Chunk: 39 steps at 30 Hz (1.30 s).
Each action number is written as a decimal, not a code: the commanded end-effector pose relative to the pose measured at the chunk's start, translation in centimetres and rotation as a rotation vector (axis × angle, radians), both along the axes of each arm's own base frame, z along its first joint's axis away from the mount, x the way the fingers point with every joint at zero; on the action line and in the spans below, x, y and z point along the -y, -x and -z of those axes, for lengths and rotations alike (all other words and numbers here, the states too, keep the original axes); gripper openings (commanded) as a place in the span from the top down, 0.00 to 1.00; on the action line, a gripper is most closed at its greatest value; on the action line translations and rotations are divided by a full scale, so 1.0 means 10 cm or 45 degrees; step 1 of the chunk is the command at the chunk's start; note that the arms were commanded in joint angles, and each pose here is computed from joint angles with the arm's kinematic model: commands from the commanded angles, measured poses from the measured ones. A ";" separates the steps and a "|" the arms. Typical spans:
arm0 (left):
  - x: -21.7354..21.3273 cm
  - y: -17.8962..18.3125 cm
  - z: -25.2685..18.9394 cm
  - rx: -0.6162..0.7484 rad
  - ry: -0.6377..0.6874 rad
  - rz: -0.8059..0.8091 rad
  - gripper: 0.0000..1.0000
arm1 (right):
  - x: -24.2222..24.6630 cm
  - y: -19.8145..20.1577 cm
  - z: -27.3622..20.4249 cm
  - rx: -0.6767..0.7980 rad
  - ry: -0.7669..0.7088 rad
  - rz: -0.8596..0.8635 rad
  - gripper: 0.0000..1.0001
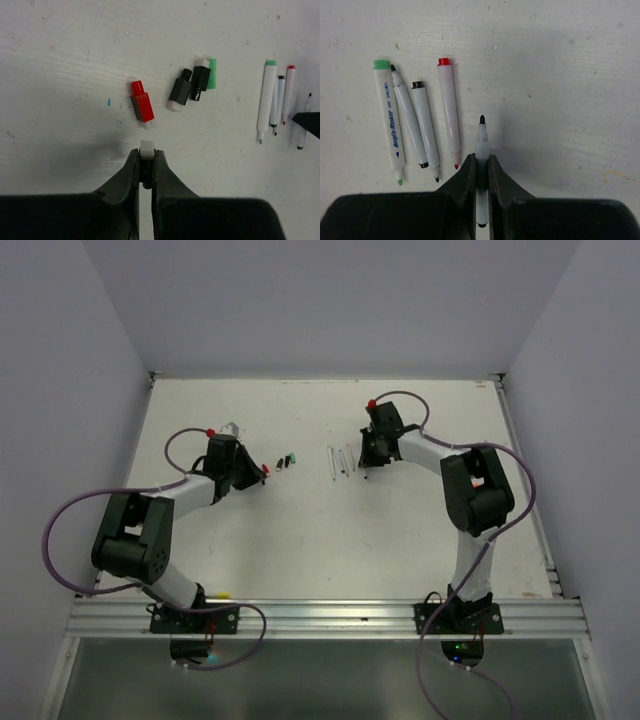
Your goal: Open the pen caps
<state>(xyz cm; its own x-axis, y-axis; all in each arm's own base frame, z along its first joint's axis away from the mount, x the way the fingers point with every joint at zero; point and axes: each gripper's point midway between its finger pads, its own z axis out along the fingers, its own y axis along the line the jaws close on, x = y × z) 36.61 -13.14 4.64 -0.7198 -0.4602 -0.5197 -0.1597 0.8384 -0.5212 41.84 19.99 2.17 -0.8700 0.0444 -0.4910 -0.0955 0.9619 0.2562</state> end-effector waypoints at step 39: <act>-0.90 -0.21 -1.24 0.208 -0.328 -0.421 0.11 | -0.95 0.55 -1.19 0.268 -0.165 -0.394 0.48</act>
